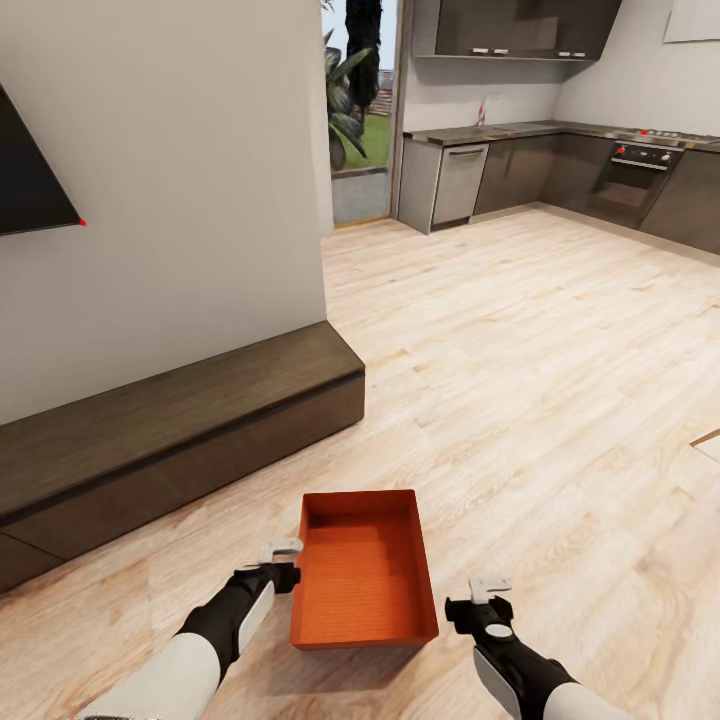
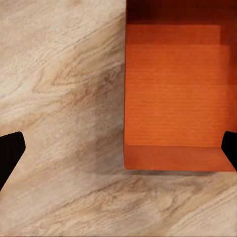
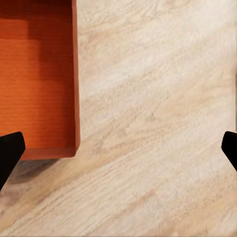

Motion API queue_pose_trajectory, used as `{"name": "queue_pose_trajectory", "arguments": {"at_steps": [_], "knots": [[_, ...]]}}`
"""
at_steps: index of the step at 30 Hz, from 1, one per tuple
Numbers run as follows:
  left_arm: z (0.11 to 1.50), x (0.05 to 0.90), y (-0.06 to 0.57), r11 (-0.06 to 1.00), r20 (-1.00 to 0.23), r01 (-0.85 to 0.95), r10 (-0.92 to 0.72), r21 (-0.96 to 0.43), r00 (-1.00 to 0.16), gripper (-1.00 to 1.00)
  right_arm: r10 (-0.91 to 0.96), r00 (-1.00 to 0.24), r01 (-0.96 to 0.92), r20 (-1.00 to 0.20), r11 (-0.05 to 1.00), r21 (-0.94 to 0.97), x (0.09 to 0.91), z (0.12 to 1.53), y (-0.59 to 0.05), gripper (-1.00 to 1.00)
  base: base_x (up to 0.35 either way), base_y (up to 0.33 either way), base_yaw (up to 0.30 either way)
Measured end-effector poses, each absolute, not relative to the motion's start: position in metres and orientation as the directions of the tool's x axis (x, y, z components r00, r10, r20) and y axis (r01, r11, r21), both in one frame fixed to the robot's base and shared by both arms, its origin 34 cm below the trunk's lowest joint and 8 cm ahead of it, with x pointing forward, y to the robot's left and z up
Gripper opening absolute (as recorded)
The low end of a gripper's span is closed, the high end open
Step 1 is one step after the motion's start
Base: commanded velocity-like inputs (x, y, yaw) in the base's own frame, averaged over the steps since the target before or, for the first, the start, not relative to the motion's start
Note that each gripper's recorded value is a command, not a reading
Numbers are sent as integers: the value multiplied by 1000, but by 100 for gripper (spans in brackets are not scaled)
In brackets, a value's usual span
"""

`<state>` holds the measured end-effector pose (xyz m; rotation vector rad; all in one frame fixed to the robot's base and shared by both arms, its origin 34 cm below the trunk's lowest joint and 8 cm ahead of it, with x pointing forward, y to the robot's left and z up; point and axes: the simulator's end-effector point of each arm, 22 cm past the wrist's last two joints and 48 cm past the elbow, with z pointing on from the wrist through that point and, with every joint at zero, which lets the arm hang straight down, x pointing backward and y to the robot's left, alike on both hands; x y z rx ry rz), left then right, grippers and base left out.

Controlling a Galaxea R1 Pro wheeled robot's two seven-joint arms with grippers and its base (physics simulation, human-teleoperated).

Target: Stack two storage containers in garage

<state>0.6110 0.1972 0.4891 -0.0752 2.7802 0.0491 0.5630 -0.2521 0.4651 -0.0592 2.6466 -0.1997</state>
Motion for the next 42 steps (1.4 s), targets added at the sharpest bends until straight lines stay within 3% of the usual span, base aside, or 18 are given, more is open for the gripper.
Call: {"name": "queue_pose_trajectory", "arguments": {"at_steps": [26,42], "knots": [[493,618,195,998,-375,-61,-48,23,-926,100,-83,-875,-10,-477,988,-154,569,468,-251,100,0,0,0],[493,617,191,998,-373,-58,-46,22,-927,100,-71,-846,9,-529,989,-146,629,490,-235,100,0,0,0]]}}
